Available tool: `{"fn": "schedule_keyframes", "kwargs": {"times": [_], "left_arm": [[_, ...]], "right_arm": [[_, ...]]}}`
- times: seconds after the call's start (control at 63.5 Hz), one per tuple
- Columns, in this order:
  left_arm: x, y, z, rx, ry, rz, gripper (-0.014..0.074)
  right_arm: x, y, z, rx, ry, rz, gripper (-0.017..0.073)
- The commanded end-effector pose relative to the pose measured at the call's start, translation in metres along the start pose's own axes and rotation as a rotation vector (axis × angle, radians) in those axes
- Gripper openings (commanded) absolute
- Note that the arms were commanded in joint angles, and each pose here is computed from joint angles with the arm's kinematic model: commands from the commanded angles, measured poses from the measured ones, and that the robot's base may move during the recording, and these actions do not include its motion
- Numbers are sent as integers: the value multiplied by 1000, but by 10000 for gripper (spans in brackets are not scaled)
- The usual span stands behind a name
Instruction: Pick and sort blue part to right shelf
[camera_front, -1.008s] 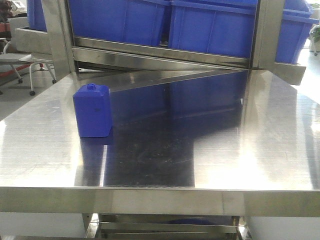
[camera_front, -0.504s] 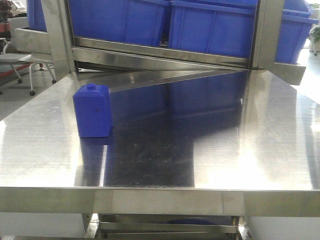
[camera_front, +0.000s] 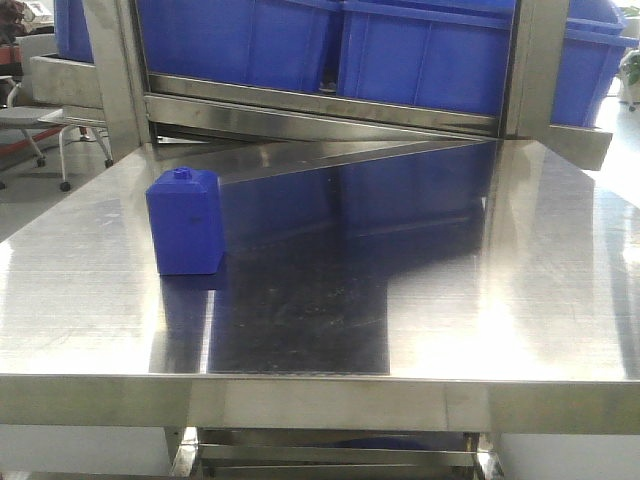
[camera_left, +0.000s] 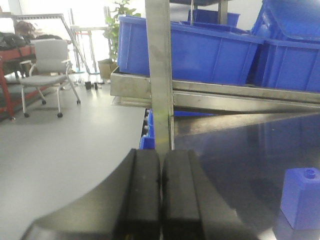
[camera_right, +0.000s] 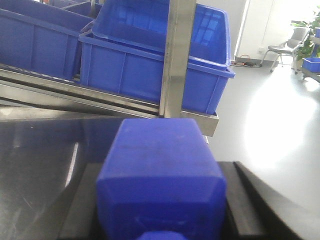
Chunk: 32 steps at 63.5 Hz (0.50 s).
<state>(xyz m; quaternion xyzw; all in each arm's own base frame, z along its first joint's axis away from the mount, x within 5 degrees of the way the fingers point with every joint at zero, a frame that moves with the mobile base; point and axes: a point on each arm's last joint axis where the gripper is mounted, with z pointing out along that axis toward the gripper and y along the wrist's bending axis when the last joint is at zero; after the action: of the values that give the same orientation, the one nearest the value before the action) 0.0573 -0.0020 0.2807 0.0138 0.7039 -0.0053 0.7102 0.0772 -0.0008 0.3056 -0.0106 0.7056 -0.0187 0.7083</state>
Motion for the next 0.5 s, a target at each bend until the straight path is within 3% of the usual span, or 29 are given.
{"fn": "schedule_keyframes", "kwargs": {"times": [0.0, 0.142, 0.252, 0.331, 0.378, 0.488], "left_arm": [[-28, 0, 10, 15, -38, -13, 124], [-38, -5, 26, 74, 13, 13, 125], [-39, -16, 43, 165, 82, 19, 158], [-39, -26, 56, 236, 132, 26, 265], [-39, -33, 63, 280, 165, 20, 377], [-44, -52, 83, 352, 241, -67, 639]], "right_arm": [[-18, -2, -2, 16, -123, -17, 267], [-18, -2, -2, 16, -123, -17, 267], [-18, -2, -2, 16, -123, -17, 267], [-18, -2, -2, 16, -123, -17, 267], [-18, -2, -2, 16, -123, -17, 267], [-18, -2, -2, 16, -123, -17, 267]]}}
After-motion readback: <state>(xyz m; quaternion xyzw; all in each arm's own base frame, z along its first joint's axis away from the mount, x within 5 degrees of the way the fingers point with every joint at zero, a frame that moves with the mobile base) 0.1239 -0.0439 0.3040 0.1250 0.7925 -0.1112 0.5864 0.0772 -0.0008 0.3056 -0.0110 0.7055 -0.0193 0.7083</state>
